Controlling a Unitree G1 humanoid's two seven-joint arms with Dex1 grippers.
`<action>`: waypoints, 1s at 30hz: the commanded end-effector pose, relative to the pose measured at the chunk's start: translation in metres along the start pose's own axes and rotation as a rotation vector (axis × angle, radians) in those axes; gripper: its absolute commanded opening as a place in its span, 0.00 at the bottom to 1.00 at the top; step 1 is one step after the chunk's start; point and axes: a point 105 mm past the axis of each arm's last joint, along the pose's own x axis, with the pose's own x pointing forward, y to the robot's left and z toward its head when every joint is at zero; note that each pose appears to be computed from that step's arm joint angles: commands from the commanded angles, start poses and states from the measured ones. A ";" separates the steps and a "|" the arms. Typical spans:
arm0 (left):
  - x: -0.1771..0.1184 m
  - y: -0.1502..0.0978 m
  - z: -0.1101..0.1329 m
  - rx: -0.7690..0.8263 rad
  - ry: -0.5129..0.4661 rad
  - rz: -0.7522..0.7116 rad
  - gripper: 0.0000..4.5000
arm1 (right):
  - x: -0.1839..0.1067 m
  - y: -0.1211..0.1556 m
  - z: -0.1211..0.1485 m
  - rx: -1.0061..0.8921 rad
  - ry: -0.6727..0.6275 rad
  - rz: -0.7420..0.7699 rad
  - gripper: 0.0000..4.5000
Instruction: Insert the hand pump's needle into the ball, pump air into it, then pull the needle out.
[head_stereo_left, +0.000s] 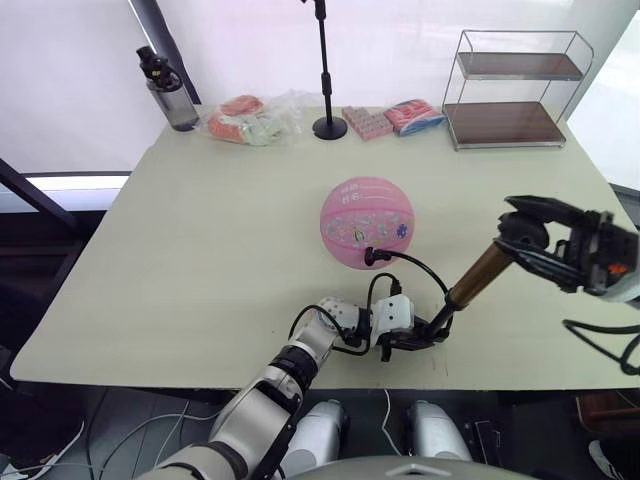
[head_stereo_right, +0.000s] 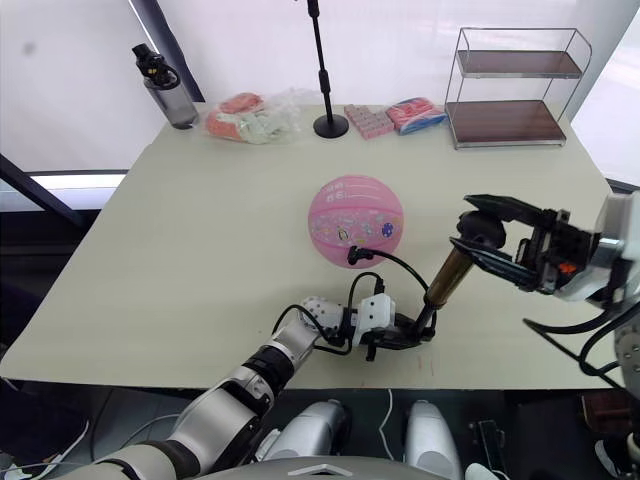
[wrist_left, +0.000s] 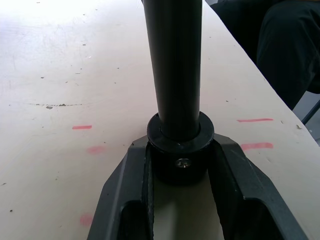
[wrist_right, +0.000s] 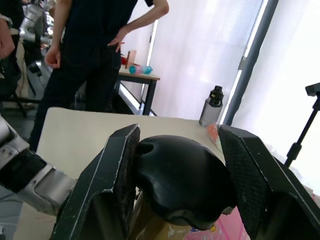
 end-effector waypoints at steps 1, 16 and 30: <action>-0.002 -0.018 -0.028 -0.075 0.090 -0.045 0.24 | -0.007 0.009 -0.040 0.058 0.097 -0.012 0.47; -0.001 -0.017 -0.029 -0.078 0.090 -0.034 0.24 | -0.017 0.045 -0.104 0.117 0.207 0.019 0.47; -0.001 -0.016 -0.029 -0.076 0.095 -0.039 0.24 | 0.001 -0.001 -0.008 0.027 0.021 -0.006 0.47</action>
